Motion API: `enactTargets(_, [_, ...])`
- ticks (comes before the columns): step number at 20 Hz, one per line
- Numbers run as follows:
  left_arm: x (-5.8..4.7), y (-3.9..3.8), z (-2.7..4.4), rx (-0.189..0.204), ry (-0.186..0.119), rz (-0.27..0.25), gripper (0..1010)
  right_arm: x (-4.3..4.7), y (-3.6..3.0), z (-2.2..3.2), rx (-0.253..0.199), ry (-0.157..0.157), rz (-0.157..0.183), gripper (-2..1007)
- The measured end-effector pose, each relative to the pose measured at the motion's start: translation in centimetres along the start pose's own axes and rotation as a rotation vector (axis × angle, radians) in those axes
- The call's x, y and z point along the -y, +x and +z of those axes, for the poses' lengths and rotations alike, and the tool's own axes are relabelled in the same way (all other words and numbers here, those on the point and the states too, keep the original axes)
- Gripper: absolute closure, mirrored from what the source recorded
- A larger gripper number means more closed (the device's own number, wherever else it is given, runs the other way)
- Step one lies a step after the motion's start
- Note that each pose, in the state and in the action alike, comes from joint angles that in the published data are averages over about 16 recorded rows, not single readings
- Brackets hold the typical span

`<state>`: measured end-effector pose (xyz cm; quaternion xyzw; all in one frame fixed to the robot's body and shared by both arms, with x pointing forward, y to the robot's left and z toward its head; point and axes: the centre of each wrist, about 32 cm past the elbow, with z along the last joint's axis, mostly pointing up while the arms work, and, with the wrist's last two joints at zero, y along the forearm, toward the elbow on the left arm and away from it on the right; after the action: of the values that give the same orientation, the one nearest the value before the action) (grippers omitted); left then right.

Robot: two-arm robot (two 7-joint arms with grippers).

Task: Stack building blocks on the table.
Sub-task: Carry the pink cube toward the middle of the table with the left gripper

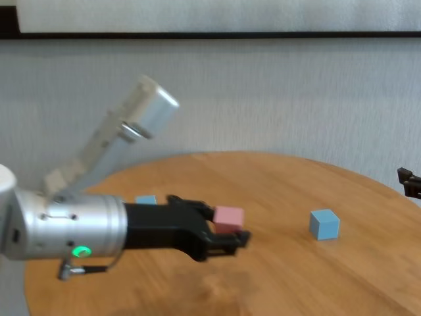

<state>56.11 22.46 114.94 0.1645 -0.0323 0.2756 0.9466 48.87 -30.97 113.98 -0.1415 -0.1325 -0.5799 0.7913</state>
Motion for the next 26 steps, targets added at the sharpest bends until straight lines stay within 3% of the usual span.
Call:
enactTargets(6, [1.7, -1.12, -0.33, -0.003, 0.008, -0.05, 449, 0.0, 0.0, 0.0, 0.0, 0.0, 0.0, 5])
enactTargets(12, [2.7, -1.31, -0.82, -0.017, -0.003, -0.062, 449, 0.0, 0.0, 0.0, 0.0, 0.0, 0.0, 5])
enactTargets(20, [2.5, -0.57, -1.6, -0.054, -0.025, -0.006, 449, 0.0, 0.0, 0.0, 0.0, 0.0, 0.0, 5])
enactTargets(26, [1.6, 0.32, -2.52, -0.08, -0.015, 0.055, 449, 0.0, 0.0, 0.0, 0.0, 0.0, 0.0, 5])
